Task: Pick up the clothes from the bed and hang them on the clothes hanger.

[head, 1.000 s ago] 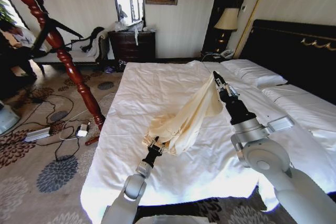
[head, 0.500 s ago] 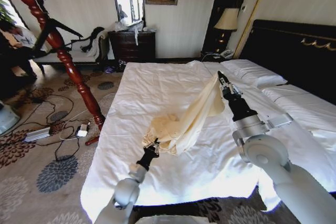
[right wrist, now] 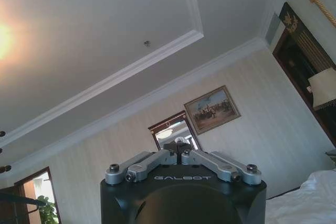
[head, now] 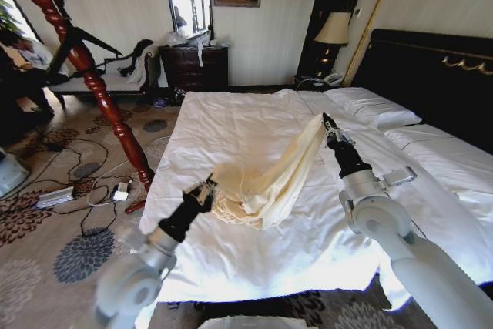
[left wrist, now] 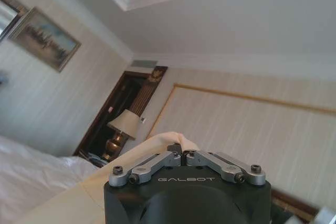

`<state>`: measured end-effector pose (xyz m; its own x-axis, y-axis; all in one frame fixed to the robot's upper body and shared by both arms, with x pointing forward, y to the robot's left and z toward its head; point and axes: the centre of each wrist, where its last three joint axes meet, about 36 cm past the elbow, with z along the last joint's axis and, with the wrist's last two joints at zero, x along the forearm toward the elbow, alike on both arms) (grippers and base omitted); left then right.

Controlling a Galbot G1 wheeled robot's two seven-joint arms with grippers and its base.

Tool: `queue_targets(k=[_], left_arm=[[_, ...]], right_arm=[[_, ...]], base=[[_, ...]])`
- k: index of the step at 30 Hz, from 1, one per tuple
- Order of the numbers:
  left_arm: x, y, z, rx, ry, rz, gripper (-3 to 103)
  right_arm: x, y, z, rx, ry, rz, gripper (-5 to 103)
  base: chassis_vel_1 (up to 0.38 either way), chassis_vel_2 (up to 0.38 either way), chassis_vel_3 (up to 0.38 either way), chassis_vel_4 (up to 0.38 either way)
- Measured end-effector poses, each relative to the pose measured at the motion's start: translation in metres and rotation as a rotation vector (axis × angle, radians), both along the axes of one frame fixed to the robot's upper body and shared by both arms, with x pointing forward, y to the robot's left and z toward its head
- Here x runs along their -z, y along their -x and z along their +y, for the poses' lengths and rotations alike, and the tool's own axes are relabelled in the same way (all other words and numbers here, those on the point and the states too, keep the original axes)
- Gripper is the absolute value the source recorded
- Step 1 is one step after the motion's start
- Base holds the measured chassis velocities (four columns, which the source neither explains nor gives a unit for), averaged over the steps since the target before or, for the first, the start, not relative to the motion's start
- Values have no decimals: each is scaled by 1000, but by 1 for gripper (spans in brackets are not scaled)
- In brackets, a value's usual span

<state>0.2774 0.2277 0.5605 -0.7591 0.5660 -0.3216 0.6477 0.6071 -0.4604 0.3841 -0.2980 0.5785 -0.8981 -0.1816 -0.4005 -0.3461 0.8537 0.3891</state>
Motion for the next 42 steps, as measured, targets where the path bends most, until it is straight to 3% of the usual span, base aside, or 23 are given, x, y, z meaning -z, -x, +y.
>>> queue_targets(k=[1, 3, 4, 5, 8, 10, 11, 14, 15, 17, 20, 21, 27, 30, 32, 35, 37, 38, 40, 41, 42], left_arm=[[0, 0, 0, 0, 0, 0, 0], [-1, 0, 2, -3, 93, 67, 0], [-1, -2, 2, -17, 109, 86, 0], [-1, -2, 2, -17, 109, 86, 0], [30, -20, 4, -112, 101, 222, 0], [60, -33, 4, -178, 36, 336, 0], [60, -33, 4, -178, 36, 336, 0], [111, -47, 4, -262, -129, 489, 0], [111, -47, 4, -262, -129, 489, 0], [137, -52, 5, -305, -224, 587, 0], [151, -56, 5, -336, -292, 669, 0], [151, -56, 5, -336, -292, 669, 0], [158, -54, 7, -379, -417, 680, 0], [156, -54, 10, -407, -424, 671, 3], [149, -55, 14, -421, -379, 635, 10], [142, -56, 16, -419, -341, 585, 6], [130, -53, 16, -393, -307, 514, 2], [125, -51, 15, -380, -304, 487, 7], [121, -47, 14, -376, -313, 449, 12], [119, -45, 13, -384, -338, 404, 12], [120, -44, 15, -422, -401, 336, 18]], right_arm=[[0, 0, 0, 0, 0, 0, 0], [2, 1, 0, -1, 1, 7, 0], [4, 1, 1, -2, 1, 11, 0], [4, 1, 1, -2, 1, 11, 0], [10, 2, 5, -10, 6, 22, 0], [15, 3, 8, -17, 14, 36, 0], [15, 3, 8, -17, 14, 36, 0], [24, 6, 11, -32, 27, 56, 0], [24, 6, 11, -32, 27, 56, 0], [28, 8, 13, -45, 35, 60, 0], [30, 10, 17, -61, 38, 62, 0], [30, 10, 17, -61, 38, 62, 0], [31, 13, 23, -88, 44, 53, 0], [30, 14, 25, -98, 37, 39, 0], [31, 17, 28, -114, 36, 36, 0], [33, 20, 31, -127, 39, 40, 0], [34, 23, 33, -136, 45, 44, 0], [34, 23, 34, -137, 45, 43, 0], [34, 24, 34, -138, 44, 42, 0], [34, 25, 34, -139, 44, 41, 0], [33, 26, 34, -138, 43, 39, 0]], base=[[0, 0, 0, 0], [0, 0, 0, 0], [0, 0, 0, 0], [0, 0, 0, 0], [0, 0, 0, 0], [0, 0, 0, 0], [0, 0, 0, 0], [0, 0, 0, 0], [0, 0, 0, 0], [0, 0, 0, 0], [0, 0, 0, 0], [0, 0, 0, 0], [0, 0, 0, 0], [0, 0, 0, 0], [0, 0, 0, 0], [0, 0, 0, 0], [0, 0, 0, 0], [0, 0, 0, 0], [0, 0, 0, 0], [0, 0, 0, 0], [0, 0, 0, 0]])
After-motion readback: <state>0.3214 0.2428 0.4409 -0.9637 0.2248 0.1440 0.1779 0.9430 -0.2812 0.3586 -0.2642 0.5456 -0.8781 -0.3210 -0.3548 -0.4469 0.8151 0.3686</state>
